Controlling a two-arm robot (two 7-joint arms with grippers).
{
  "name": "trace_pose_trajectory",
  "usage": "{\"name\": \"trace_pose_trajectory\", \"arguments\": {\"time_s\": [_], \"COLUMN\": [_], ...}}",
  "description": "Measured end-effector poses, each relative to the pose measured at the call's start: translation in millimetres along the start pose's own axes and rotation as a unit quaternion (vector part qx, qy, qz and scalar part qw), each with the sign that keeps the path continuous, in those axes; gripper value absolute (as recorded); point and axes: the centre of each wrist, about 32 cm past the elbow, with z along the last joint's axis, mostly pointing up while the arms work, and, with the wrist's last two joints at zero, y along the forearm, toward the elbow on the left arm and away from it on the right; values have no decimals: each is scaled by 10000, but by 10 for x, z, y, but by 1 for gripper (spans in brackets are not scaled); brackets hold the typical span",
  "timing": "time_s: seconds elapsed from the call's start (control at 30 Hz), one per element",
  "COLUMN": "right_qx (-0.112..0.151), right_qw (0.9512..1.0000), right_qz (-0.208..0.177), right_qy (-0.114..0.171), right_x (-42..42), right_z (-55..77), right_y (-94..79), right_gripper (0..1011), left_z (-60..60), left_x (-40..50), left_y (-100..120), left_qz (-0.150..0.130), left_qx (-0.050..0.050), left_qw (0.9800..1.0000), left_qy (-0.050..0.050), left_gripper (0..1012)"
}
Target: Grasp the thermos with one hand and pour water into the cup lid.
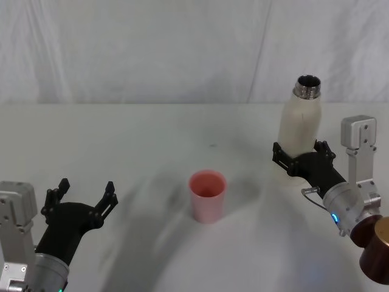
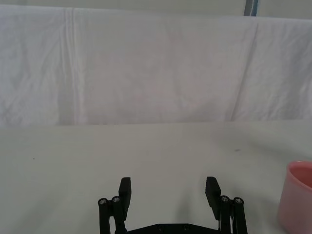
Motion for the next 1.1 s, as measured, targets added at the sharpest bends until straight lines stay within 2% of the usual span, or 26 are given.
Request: {"name": "trace_pose_trajectory", "arguments": {"time_s": [1.1], "right_qx": [1], "right_qw": [10000], "right_qz": [7], "right_qy": [0], "right_x": [-1], "right_z": [-2], "right_y": [0], "right_gripper": [1000], "left_z": [0], "left_x": [0], "left_y": [0], "left_qz": [0], "left_qx": [0], "left_qw": [10000], "left_qy": [0], "left_gripper": [1001]}}
